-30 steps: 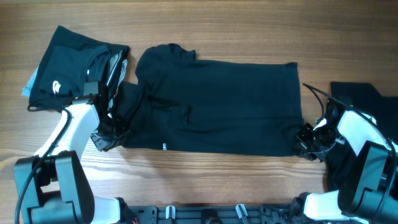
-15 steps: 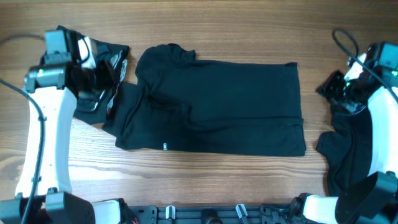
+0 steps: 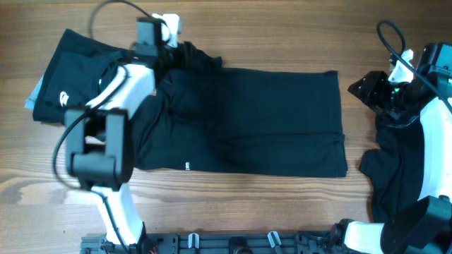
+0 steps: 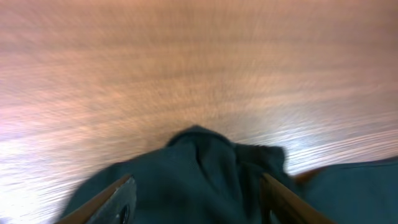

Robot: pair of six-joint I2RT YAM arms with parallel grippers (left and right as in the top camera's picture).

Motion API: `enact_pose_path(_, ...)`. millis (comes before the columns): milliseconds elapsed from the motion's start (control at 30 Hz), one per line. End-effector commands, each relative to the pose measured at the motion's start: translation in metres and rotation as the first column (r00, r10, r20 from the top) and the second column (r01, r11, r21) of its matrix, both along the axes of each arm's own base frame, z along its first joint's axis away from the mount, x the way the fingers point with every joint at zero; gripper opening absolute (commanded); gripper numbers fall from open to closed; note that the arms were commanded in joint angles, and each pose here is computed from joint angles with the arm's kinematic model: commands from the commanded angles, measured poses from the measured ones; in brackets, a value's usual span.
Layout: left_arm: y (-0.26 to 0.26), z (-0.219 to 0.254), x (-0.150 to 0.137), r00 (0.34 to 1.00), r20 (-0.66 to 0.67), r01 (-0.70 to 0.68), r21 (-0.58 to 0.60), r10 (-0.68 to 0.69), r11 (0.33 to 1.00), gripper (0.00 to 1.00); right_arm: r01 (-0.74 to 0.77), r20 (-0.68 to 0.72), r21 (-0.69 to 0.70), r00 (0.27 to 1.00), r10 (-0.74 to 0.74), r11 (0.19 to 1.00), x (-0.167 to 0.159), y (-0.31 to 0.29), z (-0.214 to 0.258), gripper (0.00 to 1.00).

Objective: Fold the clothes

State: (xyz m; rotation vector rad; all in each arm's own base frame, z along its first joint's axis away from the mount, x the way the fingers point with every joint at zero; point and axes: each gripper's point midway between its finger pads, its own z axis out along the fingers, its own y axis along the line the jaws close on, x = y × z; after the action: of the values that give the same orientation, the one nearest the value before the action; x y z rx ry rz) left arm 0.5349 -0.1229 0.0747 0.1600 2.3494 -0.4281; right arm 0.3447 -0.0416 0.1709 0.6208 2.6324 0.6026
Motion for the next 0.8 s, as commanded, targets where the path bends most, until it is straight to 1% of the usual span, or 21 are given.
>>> enact_pose_path(0,-0.002,-0.018,0.019,0.994,0.085,-0.083,0.139,0.072,0.987,0.68,-0.025,-0.023,0.018,0.999,0.025,1.000,-0.003,0.005,-0.003,0.56)
enact_pose_path(67,-0.002,-0.032,0.023,0.992,0.089,-0.098,0.159,0.085,0.982,0.70,-0.025,-0.038,0.023,0.999,0.026,0.999,-0.005,0.006,-0.005,0.56)
enact_pose_path(167,-0.006,-0.049,0.019,0.996,0.054,-0.076,0.149,0.069,0.986,0.70,-0.019,-0.050,0.010,0.999,0.020,1.000,-0.007,0.003,-0.007,0.56)
enact_pose_path(233,-0.013,-0.055,0.015,0.999,0.027,-0.040,0.125,0.037,0.991,0.66,-0.019,-0.053,0.011,0.998,0.019,1.000,-0.008,0.004,-0.007,0.55)
enact_pose_path(333,-0.014,-0.071,0.010,0.999,-0.013,-0.033,0.124,0.035,0.992,0.60,-0.019,-0.054,0.011,0.998,0.020,1.000,-0.008,0.004,-0.007,0.55)
enact_pose_path(400,-0.013,-0.075,0.009,0.998,-0.027,-0.051,0.110,0.054,0.993,0.49,-0.020,-0.057,0.013,0.998,0.020,1.000,-0.009,0.004,-0.008,0.55)
enact_pose_path(433,-0.014,-0.074,0.009,0.997,-0.032,-0.068,0.093,0.071,0.993,0.38,-0.020,-0.061,0.014,0.998,0.021,1.000,-0.009,0.004,-0.008,0.55)
enact_pose_path(467,-0.015,-0.071,0.010,0.996,-0.032,-0.085,0.066,0.087,0.994,0.18,-0.020,-0.064,0.015,0.998,0.021,1.000,-0.010,0.004,-0.008,0.55)
enact_pose_path(500,-0.018,-0.065,0.012,0.995,-0.031,-0.096,0.034,0.097,0.995,0.04,-0.020,-0.065,0.016,0.998,0.021,1.000,-0.010,0.005,-0.008,0.55)
enact_pose_path(567,-0.023,-0.046,0.015,0.994,-0.023,-0.111,-0.026,0.110,0.994,0.04,-0.020,-0.067,0.016,0.998,0.021,1.000,-0.011,0.005,-0.008,0.55)
enact_pose_path(633,-0.026,-0.010,0.019,0.993,0.026,-0.111,-0.065,0.113,0.992,0.04,-0.020,-0.071,0.018,0.997,0.021,1.000,-0.012,0.005,-0.009,0.55)
enact_pose_path(700,-0.022,0.020,0.015,0.991,0.053,-0.123,-0.062,0.127,0.990,0.04,-0.032,-0.071,0.014,0.997,0.033,0.999,-0.013,0.005,-0.009,0.54)
enact_pose_path(767,-0.019,0.031,0.006,0.991,0.030,-0.129,-0.049,0.131,0.990,0.04,-0.042,-0.069,0.011,0.997,0.043,0.999,-0.013,0.005,-0.009,0.54)
